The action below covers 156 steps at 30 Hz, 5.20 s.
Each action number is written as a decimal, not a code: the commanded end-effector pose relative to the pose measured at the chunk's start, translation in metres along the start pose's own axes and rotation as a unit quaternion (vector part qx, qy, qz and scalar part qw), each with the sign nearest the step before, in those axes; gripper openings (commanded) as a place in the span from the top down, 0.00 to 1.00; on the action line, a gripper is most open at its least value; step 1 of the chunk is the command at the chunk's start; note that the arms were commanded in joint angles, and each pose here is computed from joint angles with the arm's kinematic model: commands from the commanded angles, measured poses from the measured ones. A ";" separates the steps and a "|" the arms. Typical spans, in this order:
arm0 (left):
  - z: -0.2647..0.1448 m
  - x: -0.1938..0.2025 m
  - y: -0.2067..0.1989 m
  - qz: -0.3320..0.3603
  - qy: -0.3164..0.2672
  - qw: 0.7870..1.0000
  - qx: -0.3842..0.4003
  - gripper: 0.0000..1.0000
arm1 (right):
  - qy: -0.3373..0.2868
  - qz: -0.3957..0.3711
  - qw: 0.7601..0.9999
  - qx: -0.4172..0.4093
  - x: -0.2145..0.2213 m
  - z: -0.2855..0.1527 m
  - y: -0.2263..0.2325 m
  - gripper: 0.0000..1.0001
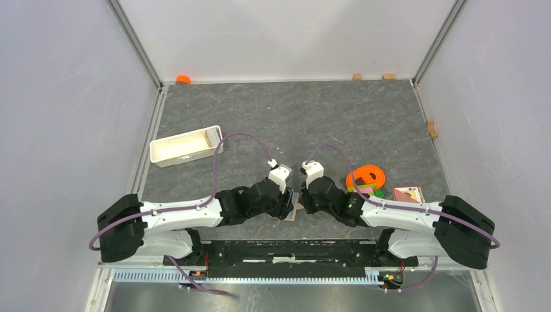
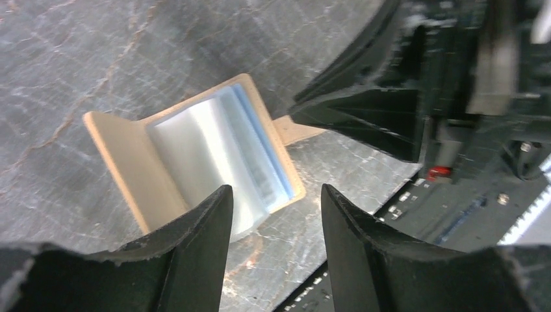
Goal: Put the credit cards into the card holder
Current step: Open the card holder at the center of the board, then pick up the credit card from the storage box.
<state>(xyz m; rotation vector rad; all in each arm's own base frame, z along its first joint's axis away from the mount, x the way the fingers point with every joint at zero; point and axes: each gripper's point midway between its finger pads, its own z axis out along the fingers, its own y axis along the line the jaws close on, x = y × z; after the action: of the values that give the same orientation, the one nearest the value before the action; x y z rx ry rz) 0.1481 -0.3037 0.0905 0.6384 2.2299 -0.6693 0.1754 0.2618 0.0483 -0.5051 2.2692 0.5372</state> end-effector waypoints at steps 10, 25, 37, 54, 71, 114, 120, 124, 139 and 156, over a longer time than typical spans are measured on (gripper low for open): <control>0.017 0.023 0.051 0.033 0.018 0.991 -0.129 0.33 | -0.014 0.006 1.000 0.008 -0.005 -0.002 -0.002 1.00; 0.022 0.050 0.080 0.032 0.047 0.977 -0.205 0.21 | -0.013 0.006 1.000 0.012 -0.002 -0.002 -0.005 1.00; -0.009 0.037 0.115 0.013 0.008 0.946 -0.324 0.27 | -0.010 0.005 1.000 0.020 0.002 -0.002 -0.009 1.00; -0.014 0.051 0.116 -0.025 0.029 0.944 -0.328 0.41 | -0.009 0.006 1.000 0.016 0.002 0.000 -0.007 1.00; -0.013 0.058 0.100 -0.074 0.028 0.959 -0.272 0.46 | -0.080 -0.002 0.990 -0.118 -0.061 -0.023 0.056 0.63; -0.081 -0.131 0.305 -0.281 -0.042 0.909 -0.304 0.26 | 0.010 -0.112 0.992 -0.052 -0.004 0.024 0.030 0.72; -0.072 -0.133 0.345 -0.283 -0.034 0.888 -0.360 0.29 | -0.005 -0.120 0.991 -0.062 -0.007 0.021 0.031 0.73; -0.065 -0.135 0.359 -0.275 -0.027 0.885 -0.376 0.31 | -0.006 -0.123 0.990 -0.068 -0.006 0.020 0.033 0.73; -0.044 -0.114 0.393 -0.281 0.022 0.869 -0.407 0.33 | 0.000 -0.131 0.989 -0.070 -0.001 0.025 0.032 0.74; -0.031 -0.100 0.404 -0.293 0.043 0.871 -0.393 0.35 | 0.003 -0.128 0.989 -0.077 0.000 0.026 0.036 0.75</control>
<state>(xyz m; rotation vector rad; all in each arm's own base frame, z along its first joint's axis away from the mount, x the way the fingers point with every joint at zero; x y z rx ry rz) 0.4255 -0.0110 0.0638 -0.5409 2.5291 0.0550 0.1707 0.2982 0.0359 -0.8598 2.1624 0.5580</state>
